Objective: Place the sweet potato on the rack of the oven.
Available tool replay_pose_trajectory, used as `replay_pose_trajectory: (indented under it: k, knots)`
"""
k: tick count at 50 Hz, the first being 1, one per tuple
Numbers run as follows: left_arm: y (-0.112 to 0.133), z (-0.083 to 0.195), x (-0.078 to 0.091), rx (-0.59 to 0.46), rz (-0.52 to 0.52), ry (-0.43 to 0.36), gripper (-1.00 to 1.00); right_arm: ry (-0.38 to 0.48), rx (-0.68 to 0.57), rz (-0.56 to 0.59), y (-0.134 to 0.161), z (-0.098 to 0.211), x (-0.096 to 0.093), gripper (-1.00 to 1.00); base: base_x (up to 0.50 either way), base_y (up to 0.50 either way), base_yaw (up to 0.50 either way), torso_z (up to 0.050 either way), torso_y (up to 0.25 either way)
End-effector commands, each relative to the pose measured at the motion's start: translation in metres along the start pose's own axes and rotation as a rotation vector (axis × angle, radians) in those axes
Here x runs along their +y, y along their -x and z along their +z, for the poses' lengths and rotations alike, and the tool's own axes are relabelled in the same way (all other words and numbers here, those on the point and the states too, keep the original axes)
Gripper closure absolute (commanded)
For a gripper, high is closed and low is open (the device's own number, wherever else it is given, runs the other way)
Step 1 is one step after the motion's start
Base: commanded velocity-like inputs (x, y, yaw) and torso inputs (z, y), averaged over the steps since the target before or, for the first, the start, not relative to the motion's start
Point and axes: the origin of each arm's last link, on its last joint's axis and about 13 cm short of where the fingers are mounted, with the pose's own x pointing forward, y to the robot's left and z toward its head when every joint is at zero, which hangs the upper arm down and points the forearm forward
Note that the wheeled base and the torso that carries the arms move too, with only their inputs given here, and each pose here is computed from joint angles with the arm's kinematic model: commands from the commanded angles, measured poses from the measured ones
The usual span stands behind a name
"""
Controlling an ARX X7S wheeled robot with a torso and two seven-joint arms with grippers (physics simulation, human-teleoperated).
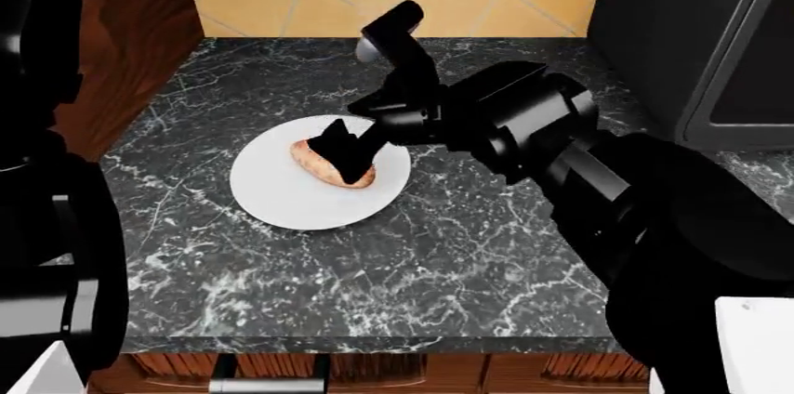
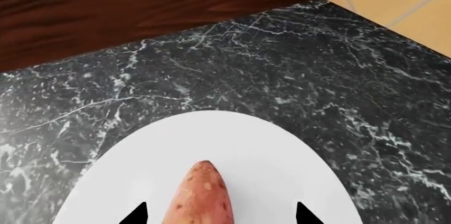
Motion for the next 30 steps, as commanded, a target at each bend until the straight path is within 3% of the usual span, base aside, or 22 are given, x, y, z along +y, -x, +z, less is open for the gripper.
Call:
replay_pose_trajectory:
  k: [1,28,29,30]
  knots:
    - [0.001,0.000,0.001,0.001,0.004,0.006,-1.00,0.035,0.059,0.034,-0.005,-0.014,0.001,-1.00,0.00,0.00,0.00,0.000,0.000]
    - [0.004,-0.001,0.002,0.004,0.021,0.015,-1.00,0.045,0.132,0.057,-0.015,-0.038,0.006,-1.00,0.00,0.00,0.00,0.000,0.000]
    - [0.004,-0.002,0.002,0.004,0.022,0.016,-1.00,0.045,0.130,0.055,-0.015,-0.038,0.006,1.00,0.00,0.00,0.00,0.000,0.000]
    - [0.005,-0.003,0.003,0.004,0.023,0.016,-1.00,0.046,0.128,0.054,-0.015,-0.037,0.006,1.00,0.00,0.00,0.00,0.000,0.000]
